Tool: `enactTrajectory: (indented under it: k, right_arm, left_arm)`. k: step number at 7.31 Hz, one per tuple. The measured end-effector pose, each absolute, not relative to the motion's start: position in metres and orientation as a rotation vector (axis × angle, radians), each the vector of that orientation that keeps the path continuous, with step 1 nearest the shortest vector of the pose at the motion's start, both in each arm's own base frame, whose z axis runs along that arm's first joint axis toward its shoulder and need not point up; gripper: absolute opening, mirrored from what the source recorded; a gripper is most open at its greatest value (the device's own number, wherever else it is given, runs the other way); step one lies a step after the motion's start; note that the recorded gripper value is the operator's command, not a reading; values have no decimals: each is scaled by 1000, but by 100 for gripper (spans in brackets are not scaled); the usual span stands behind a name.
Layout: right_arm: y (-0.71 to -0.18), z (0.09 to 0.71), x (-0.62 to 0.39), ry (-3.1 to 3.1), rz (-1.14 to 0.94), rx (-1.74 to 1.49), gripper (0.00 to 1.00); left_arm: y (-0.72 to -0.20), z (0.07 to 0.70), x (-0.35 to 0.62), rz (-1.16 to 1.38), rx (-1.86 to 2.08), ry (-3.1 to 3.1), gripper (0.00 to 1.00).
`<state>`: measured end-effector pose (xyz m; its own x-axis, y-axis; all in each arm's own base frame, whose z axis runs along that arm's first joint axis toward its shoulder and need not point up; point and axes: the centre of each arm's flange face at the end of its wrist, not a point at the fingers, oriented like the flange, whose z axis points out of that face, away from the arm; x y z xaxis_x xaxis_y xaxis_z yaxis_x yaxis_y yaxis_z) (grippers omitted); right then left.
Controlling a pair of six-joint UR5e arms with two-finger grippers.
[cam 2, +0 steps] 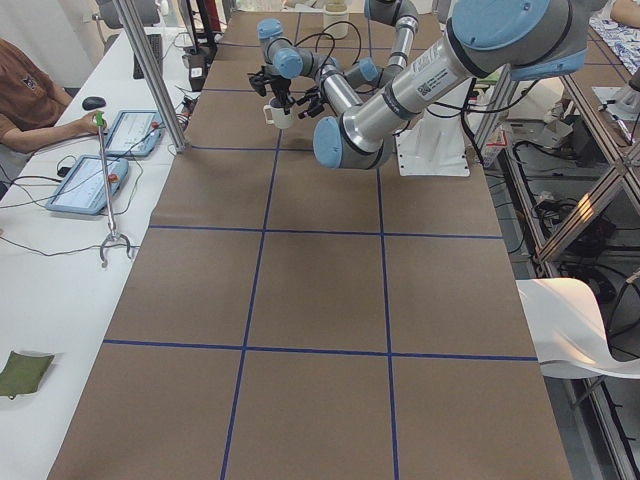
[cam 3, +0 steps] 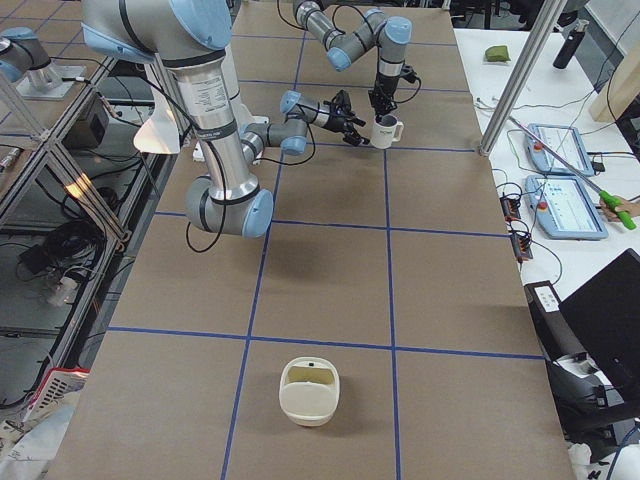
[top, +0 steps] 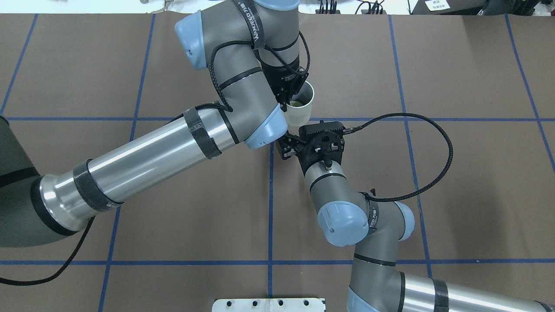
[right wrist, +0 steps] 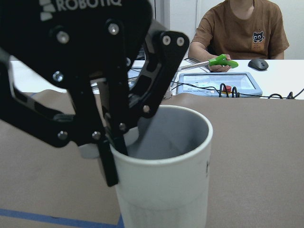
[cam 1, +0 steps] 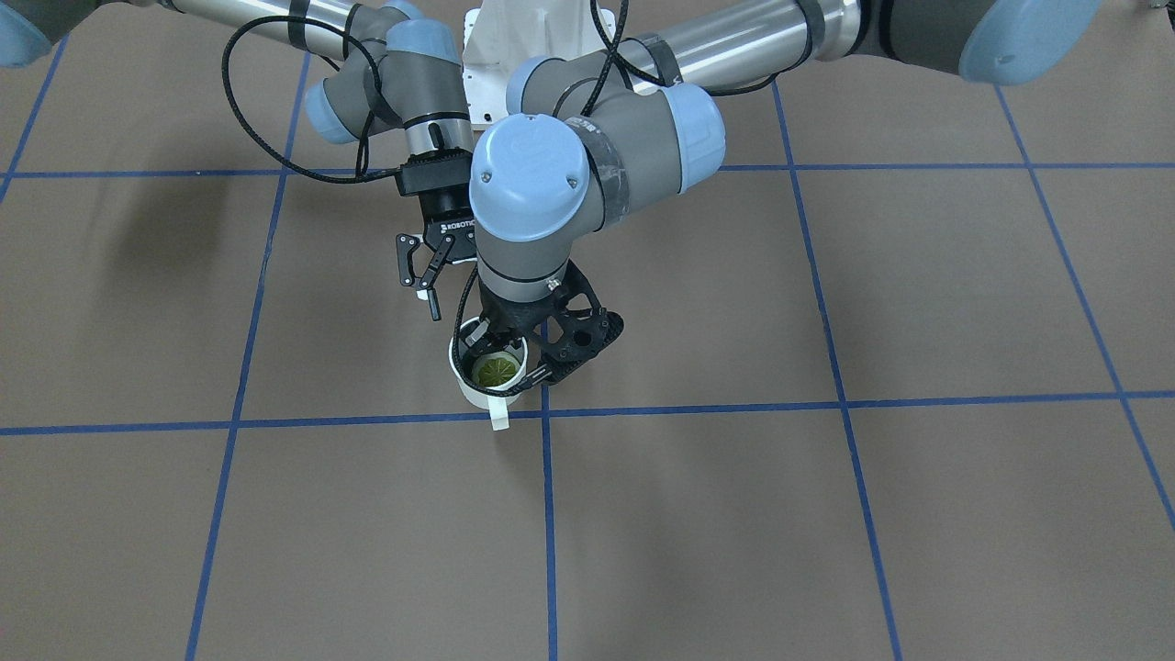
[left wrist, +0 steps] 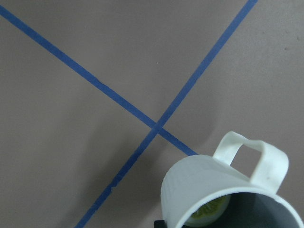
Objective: Left arm hands cup to right arm to dump lemon
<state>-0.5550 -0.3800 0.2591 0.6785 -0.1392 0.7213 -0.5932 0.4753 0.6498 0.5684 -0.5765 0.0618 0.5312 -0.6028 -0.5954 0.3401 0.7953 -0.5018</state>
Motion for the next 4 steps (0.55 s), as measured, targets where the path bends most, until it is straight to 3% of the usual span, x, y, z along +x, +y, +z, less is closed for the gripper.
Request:
enactTrajectory:
  k: [4]
  right_arm:
    - [-381,264,-557,-791,321,1070,98]
  left_arm:
    - [-562,55,575,-558,-363,829,0]
